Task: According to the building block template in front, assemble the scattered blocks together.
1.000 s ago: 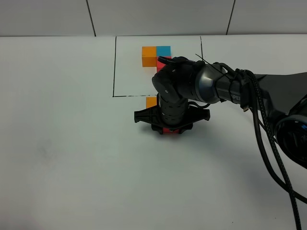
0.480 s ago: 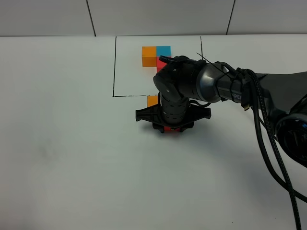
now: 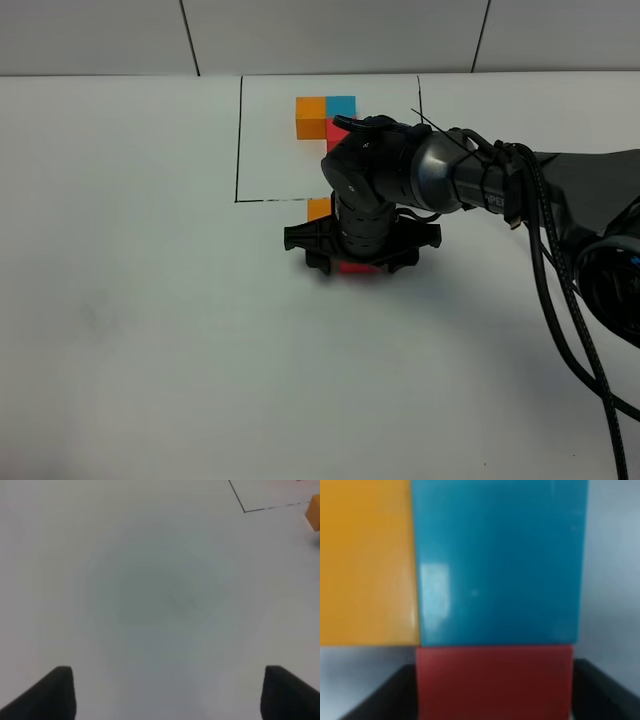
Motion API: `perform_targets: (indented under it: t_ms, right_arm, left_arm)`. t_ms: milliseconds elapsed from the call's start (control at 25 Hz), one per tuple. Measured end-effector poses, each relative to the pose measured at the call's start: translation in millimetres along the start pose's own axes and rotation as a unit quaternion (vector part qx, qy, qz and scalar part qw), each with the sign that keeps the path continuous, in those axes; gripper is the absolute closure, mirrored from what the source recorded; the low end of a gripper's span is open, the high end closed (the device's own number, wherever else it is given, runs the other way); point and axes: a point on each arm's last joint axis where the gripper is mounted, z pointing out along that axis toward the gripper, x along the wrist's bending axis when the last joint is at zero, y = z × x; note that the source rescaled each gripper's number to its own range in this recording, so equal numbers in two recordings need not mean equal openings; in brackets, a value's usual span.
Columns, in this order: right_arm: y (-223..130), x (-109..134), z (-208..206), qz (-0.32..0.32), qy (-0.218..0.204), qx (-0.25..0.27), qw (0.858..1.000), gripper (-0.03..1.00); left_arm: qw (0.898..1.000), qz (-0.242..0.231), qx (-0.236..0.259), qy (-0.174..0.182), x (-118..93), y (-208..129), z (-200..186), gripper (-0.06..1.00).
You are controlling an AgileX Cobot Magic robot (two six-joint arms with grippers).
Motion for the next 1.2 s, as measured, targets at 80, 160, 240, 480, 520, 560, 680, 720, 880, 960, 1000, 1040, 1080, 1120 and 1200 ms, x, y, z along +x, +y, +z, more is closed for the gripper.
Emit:
perform_targets:
  t_ms: [80,160,240,480,520,560,680,720,880,960,1000,1040,1080,1120,1200]
  right_arm:
    - [0,0,-1,-0.002,0.001,0.000,1.000,0.16]
    - [0,0,-4,-0.005,0.004,0.000,1.000,0.04]
    - [1,0,-9,-0.015,0.004,-0.001,1.000,-0.01]
    - [2,-7,-46,-0.070,0.000,0.001,0.998,-0.02]
    - [2,-9,-56,-0.081,0.000,-0.001,0.997,-0.02]
    - [3,-11,-66,-0.092,0.003,-0.004,0.996,-0.03]
    - [8,-23,-92,-0.109,0.003,-0.011,0.994,-0.03]
    - [9,-29,-98,-0.112,0.002,-0.013,0.994,-0.03]
    - [10,-50,-104,-0.117,0.001,-0.019,0.993,-0.03]
    - [8,-63,-99,-0.117,0.001,-0.016,0.993,-0.03]
    - [7,-71,-94,-0.117,0.001,-0.014,0.993,-0.03]
    - [7,-80,-89,-0.115,0.002,-0.012,0.993,-0.03]
    - [8,-90,-86,-0.111,0.003,-0.013,0.994,-0.03]
    - [8,-99,-82,-0.109,0.003,-0.010,0.994,-0.03]
    - [12,-122,-80,-0.097,0.001,-0.013,0.995,-0.03]
  left_arm:
    - [1.000,0.000,0.000,0.000,0,0,0,0.17]
    - [1.000,0.000,0.000,0.000,0,0,0,0.17]
    - [1.000,0.000,0.000,0.000,0,0,0,0.17]
    - [1.000,0.000,0.000,0.000,0,0,0,0.17]
    - [1.000,0.000,0.000,0.000,0,0,0,0.17]
    - [1.000,0.000,0.000,0.000,0,0,0,0.17]
    - [1.000,0.000,0.000,0.000,0,0,0,0.17]
    - [1.000,0.000,0.000,0.000,0,0,0,0.17]
    - [1.000,0.000,0.000,0.000,0,0,0,0.17]
    - [1.000,0.000,0.000,0.000,0,0,0,0.17]
    - [1.000,0.000,0.000,0.000,0,0,0,0.17]
    - [1.000,0.000,0.000,0.000,0,0,0,0.17]
    - [1.000,0.000,0.000,0.000,0,0,0,0.17]
    - [1.000,0.000,0.000,0.000,0,0,0,0.17]
    - [1.000,0.000,0.000,0.000,0,0,0,0.17]
